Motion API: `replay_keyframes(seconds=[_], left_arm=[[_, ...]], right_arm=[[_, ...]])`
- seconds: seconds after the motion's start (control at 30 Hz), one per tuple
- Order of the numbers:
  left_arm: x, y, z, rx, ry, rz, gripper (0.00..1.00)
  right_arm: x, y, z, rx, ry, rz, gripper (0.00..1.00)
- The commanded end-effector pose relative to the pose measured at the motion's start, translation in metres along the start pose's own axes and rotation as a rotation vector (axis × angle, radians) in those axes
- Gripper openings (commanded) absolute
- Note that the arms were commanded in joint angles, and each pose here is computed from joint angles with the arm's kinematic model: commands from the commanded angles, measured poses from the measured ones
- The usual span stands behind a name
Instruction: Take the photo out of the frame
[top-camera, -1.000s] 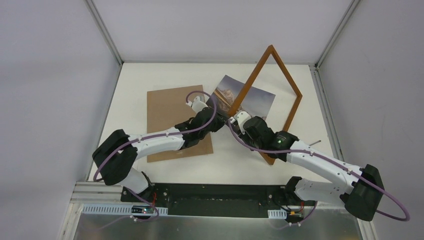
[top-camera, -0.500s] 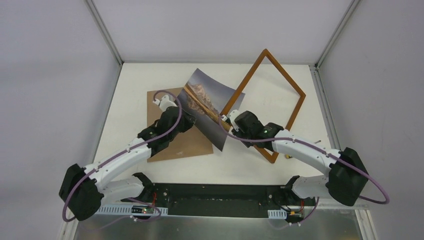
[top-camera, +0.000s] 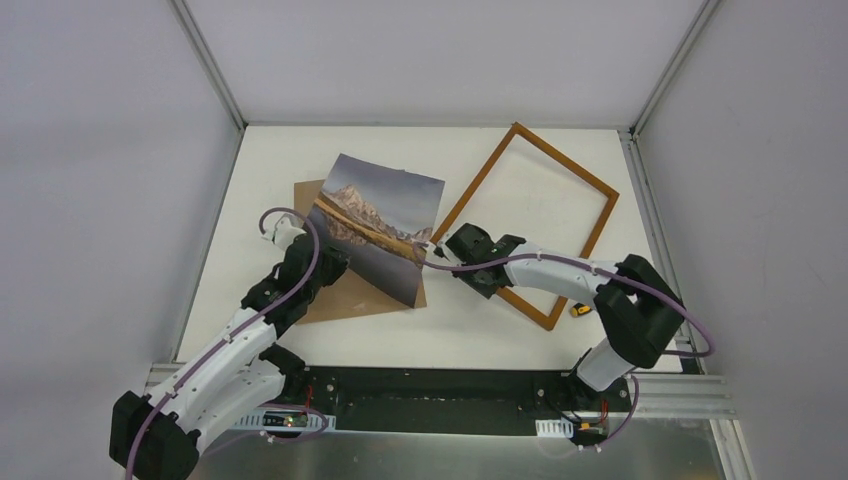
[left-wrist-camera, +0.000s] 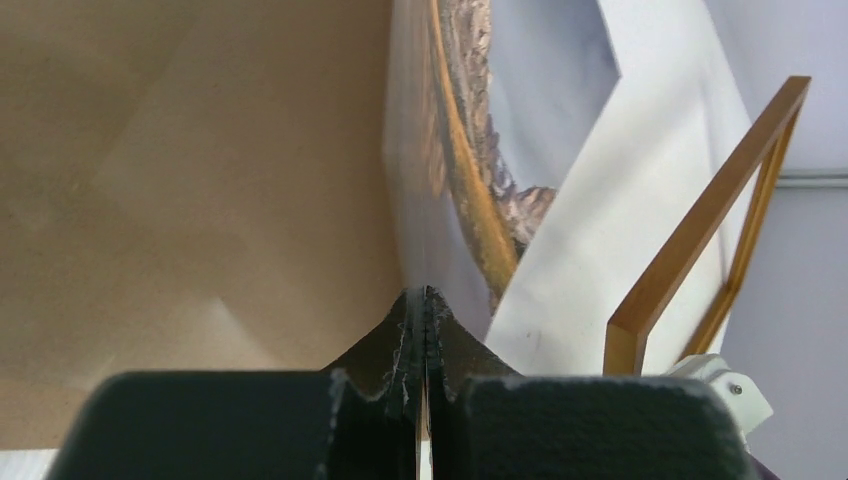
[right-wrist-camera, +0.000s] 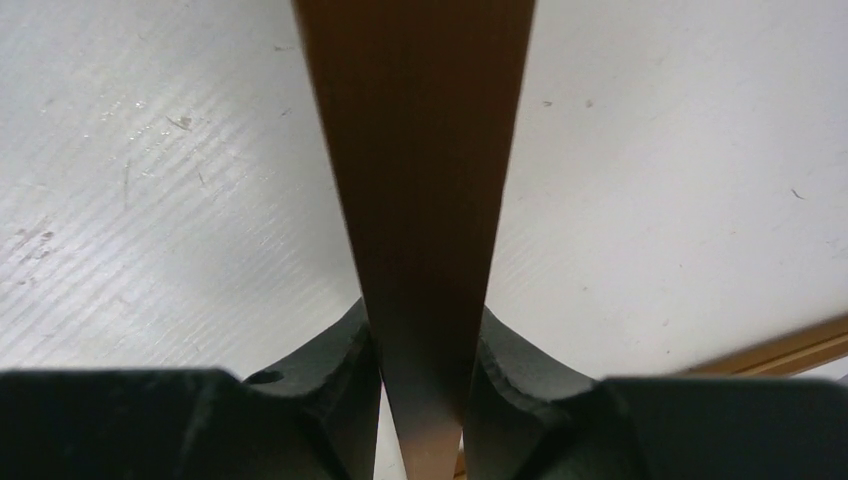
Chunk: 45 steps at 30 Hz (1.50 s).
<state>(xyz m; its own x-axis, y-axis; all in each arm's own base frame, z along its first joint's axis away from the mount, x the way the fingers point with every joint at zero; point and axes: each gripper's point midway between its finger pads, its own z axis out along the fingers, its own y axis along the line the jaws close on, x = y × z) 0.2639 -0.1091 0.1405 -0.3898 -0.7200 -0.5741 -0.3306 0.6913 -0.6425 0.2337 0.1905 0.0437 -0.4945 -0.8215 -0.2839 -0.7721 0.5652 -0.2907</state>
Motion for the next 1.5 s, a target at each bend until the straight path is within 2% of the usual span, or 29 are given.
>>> replay_keyframes(seconds=[0.0, 0.27, 0.5, 0.7, 0.87, 0.97, 1.03, 1.07, 1.23, 1.37, 1.47], left_arm=[[-0.005, 0.026, 0.001, -0.088, -0.07, -0.121, 0.0], [-0.014, 0.053, -0.005, -0.151, -0.168, -0.245, 0.0], [0.002, 0.063, -0.001, -0.178, -0.121, -0.298, 0.0], [0.009, 0.072, -0.003, -0.206, -0.104, -0.329, 0.0], [0.025, 0.084, -0.007, -0.257, -0.042, -0.37, 0.12], [0.031, 0.086, -0.012, -0.274, -0.004, -0.358, 0.14], [0.034, 0.088, -0.015, -0.28, 0.013, -0.356, 0.15], [0.035, 0.088, -0.016, -0.285, 0.021, -0.359, 0.2], [0.043, 0.09, -0.023, -0.313, 0.073, -0.373, 0.52], [0.036, 0.078, -0.031, -0.29, 0.091, -0.32, 0.61], [0.029, 0.066, -0.038, -0.273, 0.112, -0.242, 0.64]], right_arm=[[-0.01, -0.002, 0.004, 0.015, 0.009, 0.012, 0.0], [-0.012, -0.006, 0.016, 0.056, 0.056, 0.005, 0.0], [-0.028, -0.01, 0.029, 0.052, 0.065, 0.062, 0.0], [-0.057, -0.026, 0.04, 0.038, 0.092, 0.216, 0.01], [-0.075, -0.035, 0.053, 0.005, 0.157, 0.343, 0.01], [-0.084, -0.033, 0.056, -0.02, 0.161, 0.344, 0.01], [-0.086, -0.027, 0.055, -0.051, 0.14, 0.297, 0.02], [-0.083, -0.026, 0.054, -0.04, 0.142, 0.256, 0.02], [-0.056, -0.014, 0.046, -0.049, 0.136, 0.113, 0.06], [-0.041, 0.003, 0.024, -0.064, 0.104, 0.02, 0.08], [-0.023, 0.022, 0.013, -0.082, 0.1, -0.101, 0.07]])
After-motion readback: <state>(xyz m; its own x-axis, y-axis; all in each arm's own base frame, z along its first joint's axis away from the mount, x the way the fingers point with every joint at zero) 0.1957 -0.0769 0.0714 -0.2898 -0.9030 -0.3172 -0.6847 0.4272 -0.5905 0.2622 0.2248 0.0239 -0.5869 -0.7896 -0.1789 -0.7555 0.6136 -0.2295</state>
